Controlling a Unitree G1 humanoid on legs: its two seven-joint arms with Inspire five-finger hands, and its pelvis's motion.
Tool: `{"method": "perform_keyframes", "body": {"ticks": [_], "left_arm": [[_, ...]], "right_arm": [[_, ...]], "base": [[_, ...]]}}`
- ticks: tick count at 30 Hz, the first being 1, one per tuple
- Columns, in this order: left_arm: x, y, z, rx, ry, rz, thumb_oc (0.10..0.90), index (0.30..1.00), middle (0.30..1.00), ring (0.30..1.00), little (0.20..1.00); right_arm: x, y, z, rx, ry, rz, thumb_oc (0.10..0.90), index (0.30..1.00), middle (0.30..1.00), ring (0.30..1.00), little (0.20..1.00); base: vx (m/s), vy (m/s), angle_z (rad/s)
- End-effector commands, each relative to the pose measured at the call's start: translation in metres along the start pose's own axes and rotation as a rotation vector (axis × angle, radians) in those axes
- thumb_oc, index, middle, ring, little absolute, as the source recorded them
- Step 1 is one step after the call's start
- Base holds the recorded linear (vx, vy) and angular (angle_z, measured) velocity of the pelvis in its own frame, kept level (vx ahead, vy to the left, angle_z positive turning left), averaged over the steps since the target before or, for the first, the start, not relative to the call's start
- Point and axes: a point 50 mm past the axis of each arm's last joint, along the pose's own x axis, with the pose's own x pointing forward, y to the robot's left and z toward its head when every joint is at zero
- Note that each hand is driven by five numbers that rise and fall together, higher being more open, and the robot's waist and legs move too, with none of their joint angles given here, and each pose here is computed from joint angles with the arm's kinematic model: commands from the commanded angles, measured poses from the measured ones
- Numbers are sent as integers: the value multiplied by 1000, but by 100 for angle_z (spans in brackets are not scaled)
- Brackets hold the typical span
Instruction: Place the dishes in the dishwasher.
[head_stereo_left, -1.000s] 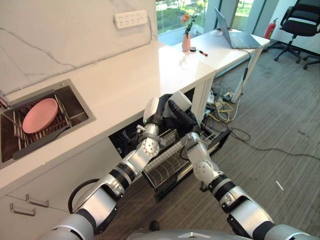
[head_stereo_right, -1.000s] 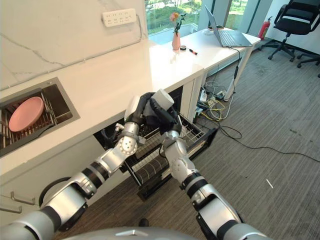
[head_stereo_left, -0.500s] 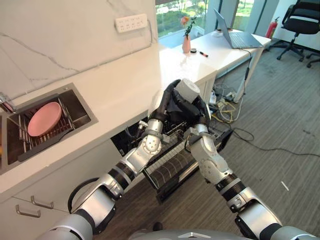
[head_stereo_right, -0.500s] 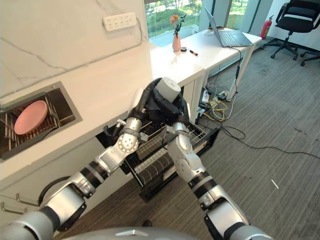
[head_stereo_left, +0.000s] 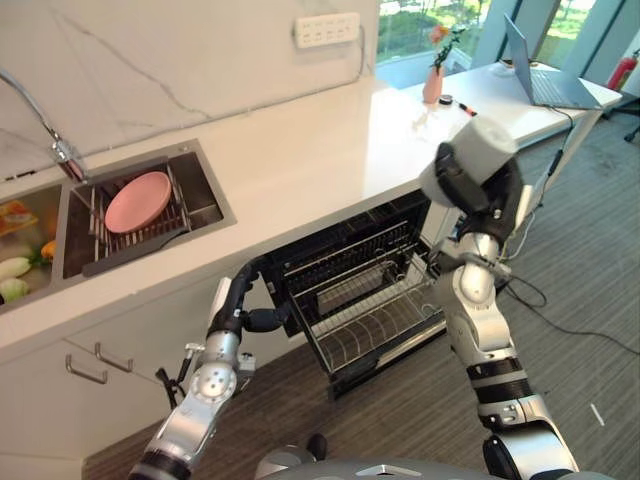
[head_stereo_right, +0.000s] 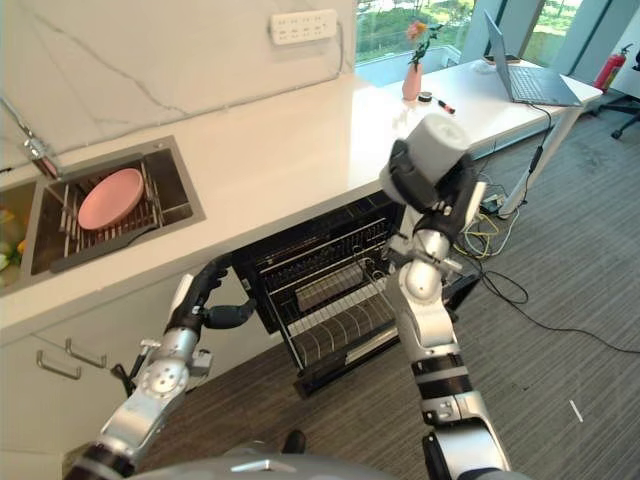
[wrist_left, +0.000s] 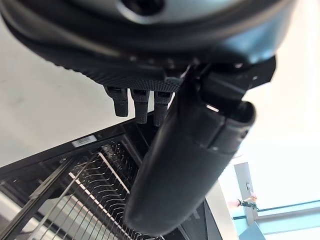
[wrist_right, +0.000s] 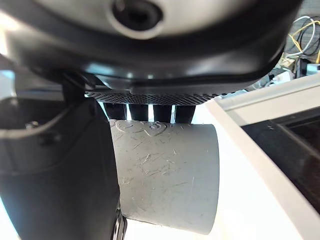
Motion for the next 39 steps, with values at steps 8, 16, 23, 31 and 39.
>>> {"method": "perform_keyframes", "body": {"ticks": [8, 16, 23, 31, 39], "left_arm": [[-34, 38, -49, -11, 194, -64, 800, 900, 900, 900, 900], [-97, 35, -161, 163, 761, -55, 800, 900, 900, 900, 900], [-123, 29, -193, 291, 965, -51, 800, 900, 900, 900, 900], [-141, 32, -205, 386, 1085, -49, 800, 900, 900, 900, 900], [-138, 29, -204, 353, 1081, 22, 800, 900, 900, 900, 900]], "right_arm": [[-9, -29, -35, -372, 100, 288, 400, 300, 300, 300, 300], [-16, -54, -84, -586, 330, 314, 400, 300, 300, 300, 300], [-14, -48, -106, -626, 414, 286, 400, 300, 300, 300, 300], [-36, -49, -145, -714, 621, 286, 800, 900, 900, 900, 900], [-45, -65, -158, -801, 734, 191, 800, 900, 900, 900, 900]], "base": [[-47, 13, 20], [-22, 28, 14], [-23, 36, 14], [-3, 37, 11], [-5, 73, 2]]}}
